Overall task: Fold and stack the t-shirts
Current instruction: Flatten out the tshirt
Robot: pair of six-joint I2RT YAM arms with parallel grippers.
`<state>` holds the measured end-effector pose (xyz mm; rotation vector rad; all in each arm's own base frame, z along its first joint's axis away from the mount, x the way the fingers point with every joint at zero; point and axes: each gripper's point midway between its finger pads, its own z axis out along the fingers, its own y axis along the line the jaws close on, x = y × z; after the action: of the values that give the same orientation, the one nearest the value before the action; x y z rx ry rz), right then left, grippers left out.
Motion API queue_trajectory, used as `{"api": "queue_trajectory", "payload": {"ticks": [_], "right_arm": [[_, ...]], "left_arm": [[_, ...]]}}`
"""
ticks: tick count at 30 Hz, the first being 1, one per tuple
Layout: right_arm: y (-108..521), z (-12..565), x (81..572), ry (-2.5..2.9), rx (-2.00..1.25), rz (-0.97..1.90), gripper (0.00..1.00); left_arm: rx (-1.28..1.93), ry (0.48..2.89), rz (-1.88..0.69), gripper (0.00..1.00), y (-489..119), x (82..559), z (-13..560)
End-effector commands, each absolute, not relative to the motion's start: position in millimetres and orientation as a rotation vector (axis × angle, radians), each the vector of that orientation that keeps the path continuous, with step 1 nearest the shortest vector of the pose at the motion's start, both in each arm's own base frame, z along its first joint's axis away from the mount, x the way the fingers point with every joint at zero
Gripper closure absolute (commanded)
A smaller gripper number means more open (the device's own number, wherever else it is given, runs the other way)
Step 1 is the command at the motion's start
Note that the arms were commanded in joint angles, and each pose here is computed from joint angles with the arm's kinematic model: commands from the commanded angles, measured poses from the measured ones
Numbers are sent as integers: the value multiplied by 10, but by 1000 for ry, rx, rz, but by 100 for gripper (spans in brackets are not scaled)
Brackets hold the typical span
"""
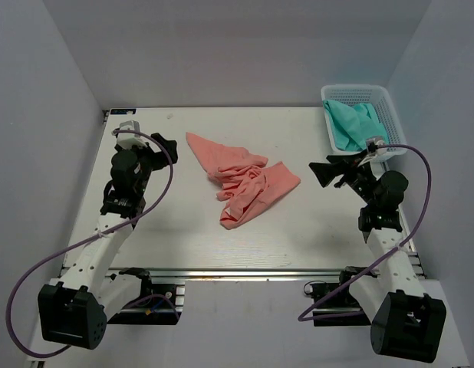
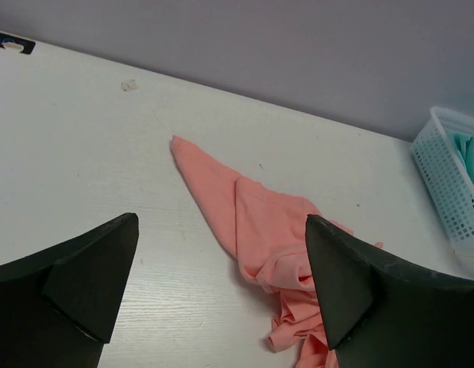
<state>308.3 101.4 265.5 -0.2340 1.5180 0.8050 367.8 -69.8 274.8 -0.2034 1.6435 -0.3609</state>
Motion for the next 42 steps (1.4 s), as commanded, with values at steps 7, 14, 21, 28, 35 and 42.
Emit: {"api": "queue_trajectory", "payload": {"ticks": [7,14,21,28,35,42], "right_arm": [[1098,2748,3075,1538,-214,910,10],[1152,2502,3286,1709,-162,1021,10],[1306,2198,3312,1857,-235,1141,10],[1117,1970,3601,1961,-97,811,10],[1238,1711,3648,2054,-90,745,10],[1290,1450,3808,2163,-75,593,17]], "left_arm": [[-131,1664,-427,0,-850,3696,2654],[187,1858,-701,0,-1567,3858,2235],[272,2029,-802,0,-1927,4090,1596],[343,2155,-778,0,-2306,4293,1203],[373,2261,-635,30,-2384,4338,939],[304,2220,-533,100,-2258,4298,1159]]}}
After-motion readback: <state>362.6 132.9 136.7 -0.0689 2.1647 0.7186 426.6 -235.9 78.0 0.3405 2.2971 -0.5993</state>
